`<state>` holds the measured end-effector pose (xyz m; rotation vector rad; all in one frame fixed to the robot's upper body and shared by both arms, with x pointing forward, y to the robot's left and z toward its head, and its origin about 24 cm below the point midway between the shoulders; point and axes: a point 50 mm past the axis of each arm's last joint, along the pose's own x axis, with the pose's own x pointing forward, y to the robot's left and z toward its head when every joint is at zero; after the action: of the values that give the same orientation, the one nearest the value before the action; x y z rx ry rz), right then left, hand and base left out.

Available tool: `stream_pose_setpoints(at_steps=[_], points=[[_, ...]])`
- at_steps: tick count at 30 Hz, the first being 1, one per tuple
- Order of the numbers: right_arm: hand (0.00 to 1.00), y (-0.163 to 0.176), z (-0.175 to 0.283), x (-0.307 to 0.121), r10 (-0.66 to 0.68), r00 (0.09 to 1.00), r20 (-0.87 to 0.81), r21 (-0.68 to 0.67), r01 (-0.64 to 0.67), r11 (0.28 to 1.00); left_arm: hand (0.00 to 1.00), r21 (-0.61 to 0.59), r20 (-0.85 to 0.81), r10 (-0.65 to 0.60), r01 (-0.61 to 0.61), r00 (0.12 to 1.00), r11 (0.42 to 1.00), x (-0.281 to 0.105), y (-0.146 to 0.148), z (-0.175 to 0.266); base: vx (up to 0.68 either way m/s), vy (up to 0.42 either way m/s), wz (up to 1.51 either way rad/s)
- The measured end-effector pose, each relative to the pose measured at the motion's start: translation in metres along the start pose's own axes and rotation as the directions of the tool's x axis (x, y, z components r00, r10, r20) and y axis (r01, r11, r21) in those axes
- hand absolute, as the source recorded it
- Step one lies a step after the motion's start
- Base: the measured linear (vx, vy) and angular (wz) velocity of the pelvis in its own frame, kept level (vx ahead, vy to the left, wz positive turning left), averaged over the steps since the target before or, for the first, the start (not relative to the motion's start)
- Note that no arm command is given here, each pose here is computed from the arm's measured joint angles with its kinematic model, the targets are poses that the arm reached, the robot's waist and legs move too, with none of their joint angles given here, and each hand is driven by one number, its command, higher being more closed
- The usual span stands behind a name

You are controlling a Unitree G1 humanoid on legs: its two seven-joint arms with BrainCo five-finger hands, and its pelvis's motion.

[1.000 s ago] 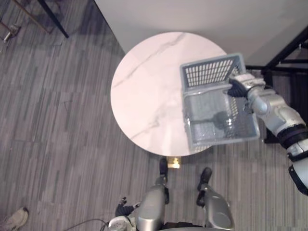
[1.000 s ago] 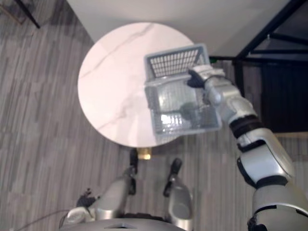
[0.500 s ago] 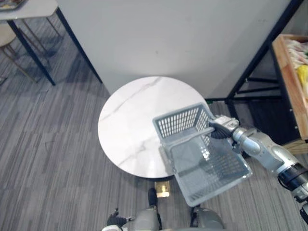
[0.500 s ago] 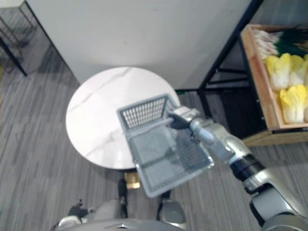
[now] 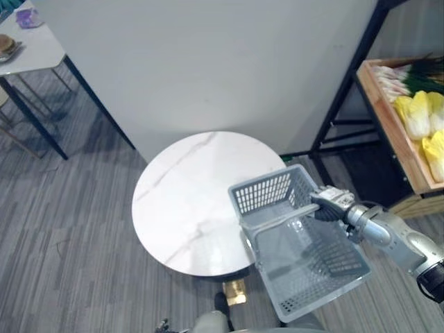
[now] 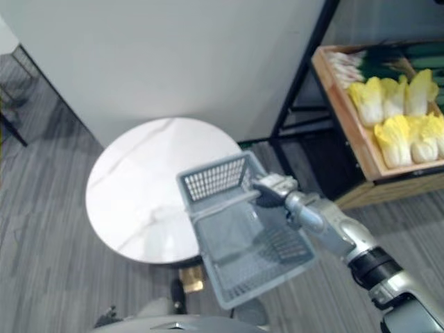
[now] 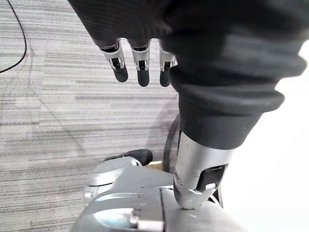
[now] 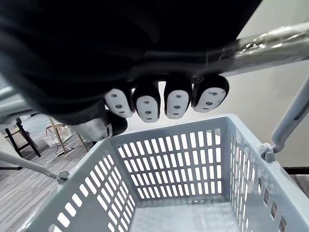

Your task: Pick vegetable in the basket

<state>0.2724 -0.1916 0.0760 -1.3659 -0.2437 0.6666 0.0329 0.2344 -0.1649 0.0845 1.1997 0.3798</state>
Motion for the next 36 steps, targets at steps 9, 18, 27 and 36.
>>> stream_pose_setpoints(at_steps=[9,18,27,36], points=[[1.0,-0.003,-0.001,-0.02,-0.074,0.996,-0.042,0.016,0.075,0.997,0.0,-0.026,-0.016,0.02,-0.02,1.0,0.999,-0.001,0.004,-0.004,-0.07,0.11,-0.8],[1.0,-0.003,0.009,-0.006,-0.135,0.991,-0.021,0.03,0.136,0.99,0.0,0.147,0.062,-0.023,0.014,0.998,0.989,0.007,0.002,0.026,-0.1,0.162,-1.36],[1.0,0.006,0.01,-0.006,-0.137,0.99,-0.04,0.04,0.139,0.989,0.0,0.248,0.05,-0.019,0.006,0.999,0.969,0.009,0.009,0.028,-0.13,-0.191,-1.29],[1.0,0.033,0.005,-0.022,-0.067,0.992,-0.11,0.07,0.075,0.995,0.0,0.27,0.062,0.002,-0.018,0.998,0.963,0.009,0.011,0.032,-0.12,-0.22,-0.54]])
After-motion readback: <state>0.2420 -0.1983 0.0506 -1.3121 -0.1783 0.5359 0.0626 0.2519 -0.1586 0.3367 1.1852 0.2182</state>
